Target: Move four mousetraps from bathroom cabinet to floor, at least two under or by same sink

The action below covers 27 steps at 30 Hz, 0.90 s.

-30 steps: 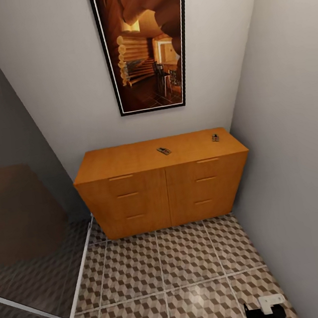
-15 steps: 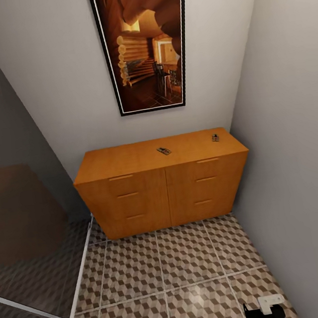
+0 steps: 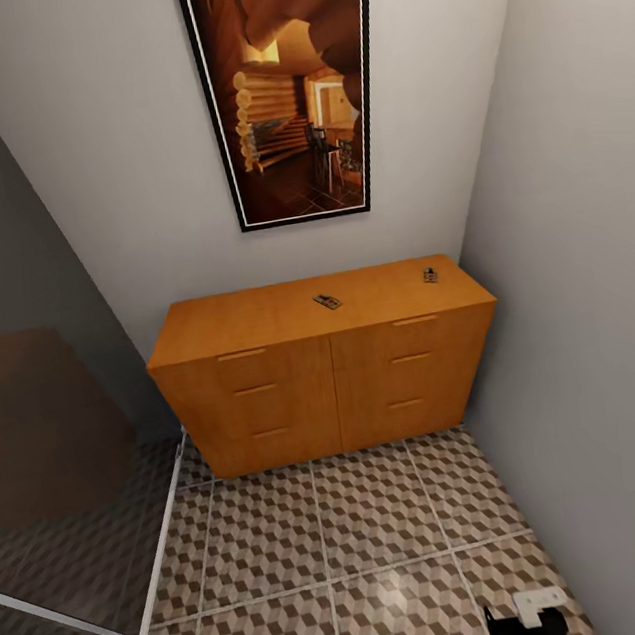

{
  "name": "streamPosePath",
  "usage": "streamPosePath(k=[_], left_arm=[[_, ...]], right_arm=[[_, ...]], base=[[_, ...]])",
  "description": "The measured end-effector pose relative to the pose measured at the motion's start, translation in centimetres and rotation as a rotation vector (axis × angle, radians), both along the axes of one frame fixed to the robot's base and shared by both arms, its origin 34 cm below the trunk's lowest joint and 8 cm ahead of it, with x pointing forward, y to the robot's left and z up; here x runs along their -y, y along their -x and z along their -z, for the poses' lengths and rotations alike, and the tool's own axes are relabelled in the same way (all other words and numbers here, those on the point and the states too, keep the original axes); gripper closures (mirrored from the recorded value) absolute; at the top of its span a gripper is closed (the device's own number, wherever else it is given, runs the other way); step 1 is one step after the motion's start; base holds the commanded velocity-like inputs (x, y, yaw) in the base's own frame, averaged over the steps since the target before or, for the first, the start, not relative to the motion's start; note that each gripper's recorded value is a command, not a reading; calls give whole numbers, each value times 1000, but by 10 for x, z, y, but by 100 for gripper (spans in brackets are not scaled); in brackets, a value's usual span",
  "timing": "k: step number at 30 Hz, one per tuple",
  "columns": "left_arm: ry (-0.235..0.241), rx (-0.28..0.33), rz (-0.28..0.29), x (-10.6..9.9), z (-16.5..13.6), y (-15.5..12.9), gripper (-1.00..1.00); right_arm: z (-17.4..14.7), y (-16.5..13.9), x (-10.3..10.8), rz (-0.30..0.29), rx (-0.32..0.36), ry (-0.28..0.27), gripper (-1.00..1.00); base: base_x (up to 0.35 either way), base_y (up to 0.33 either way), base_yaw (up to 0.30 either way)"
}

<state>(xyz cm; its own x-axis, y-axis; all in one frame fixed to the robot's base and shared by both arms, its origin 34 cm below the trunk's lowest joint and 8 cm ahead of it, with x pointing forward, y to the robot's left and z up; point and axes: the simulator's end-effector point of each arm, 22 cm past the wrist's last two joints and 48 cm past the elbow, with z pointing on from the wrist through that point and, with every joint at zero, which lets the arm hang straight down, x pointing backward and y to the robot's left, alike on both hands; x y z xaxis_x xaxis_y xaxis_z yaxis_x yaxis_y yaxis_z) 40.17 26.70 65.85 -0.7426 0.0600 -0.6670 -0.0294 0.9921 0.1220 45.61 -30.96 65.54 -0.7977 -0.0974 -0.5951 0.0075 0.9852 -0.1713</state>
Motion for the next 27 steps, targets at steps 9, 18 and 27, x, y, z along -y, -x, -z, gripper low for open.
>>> streamPosePath(k=[9, 18, 27], left_arm=[[5, 0, 0, 4, 0, 0, -100], [7, -1, 1, 5, 0, 1, -100], [7, -3, 1, 5, 0, 2, -100]], right_arm=[[-8, -18, 4, 11, 35, 20, -100], [-52, -104, 1, 38, 78, 49, -100], [-139, -188, -10, 15, 142, 44, -100]], base=[[0, 0, 0], [0, 0, 0], [0, 0, 0]])
